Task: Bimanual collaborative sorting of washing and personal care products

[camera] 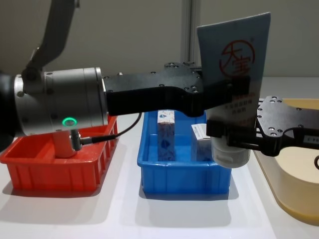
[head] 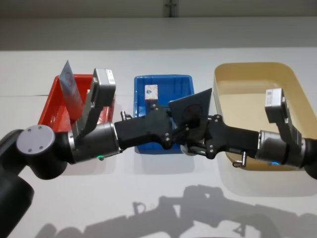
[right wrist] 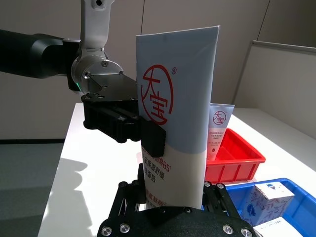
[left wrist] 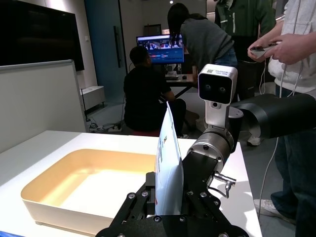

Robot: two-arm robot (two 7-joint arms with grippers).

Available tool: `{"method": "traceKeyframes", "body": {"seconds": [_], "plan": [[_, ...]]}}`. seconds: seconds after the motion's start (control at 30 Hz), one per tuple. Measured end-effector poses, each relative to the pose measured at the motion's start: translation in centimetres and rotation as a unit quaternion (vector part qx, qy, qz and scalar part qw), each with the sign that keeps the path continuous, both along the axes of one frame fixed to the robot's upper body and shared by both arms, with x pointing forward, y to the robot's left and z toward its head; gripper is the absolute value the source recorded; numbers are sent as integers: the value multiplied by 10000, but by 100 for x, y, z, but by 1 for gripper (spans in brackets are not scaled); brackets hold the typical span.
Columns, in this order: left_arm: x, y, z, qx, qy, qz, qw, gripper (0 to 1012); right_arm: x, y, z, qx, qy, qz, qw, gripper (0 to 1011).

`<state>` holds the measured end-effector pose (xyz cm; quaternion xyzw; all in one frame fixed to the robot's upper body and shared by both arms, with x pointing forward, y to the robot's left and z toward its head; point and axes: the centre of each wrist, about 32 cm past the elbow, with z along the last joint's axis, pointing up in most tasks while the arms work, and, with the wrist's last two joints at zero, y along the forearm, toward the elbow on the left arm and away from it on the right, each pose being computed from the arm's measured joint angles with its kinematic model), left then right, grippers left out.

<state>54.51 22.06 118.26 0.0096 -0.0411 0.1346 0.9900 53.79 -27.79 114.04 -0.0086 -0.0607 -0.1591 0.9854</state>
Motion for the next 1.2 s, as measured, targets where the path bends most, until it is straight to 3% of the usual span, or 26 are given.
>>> {"method": "traceKeyframes", "body": {"seconds": [0.6, 0.97, 1.07, 1.2], "plan": [[0, 0, -1, 2, 1, -3, 10000, 254, 0, -2, 1, 3, -1, -3, 10000, 456], [0, 0, 0, 2, 1, -3, 10000, 254, 0, -1, 1, 3, -1, -3, 10000, 456], [0, 1, -1, 2, 1, -4, 10000, 288, 1, -2, 1, 3, -1, -5, 10000, 455], [-1, 0, -1, 3, 2, -11, 10000, 426, 1, -1, 1, 4, -2, -6, 10000, 455]]}}
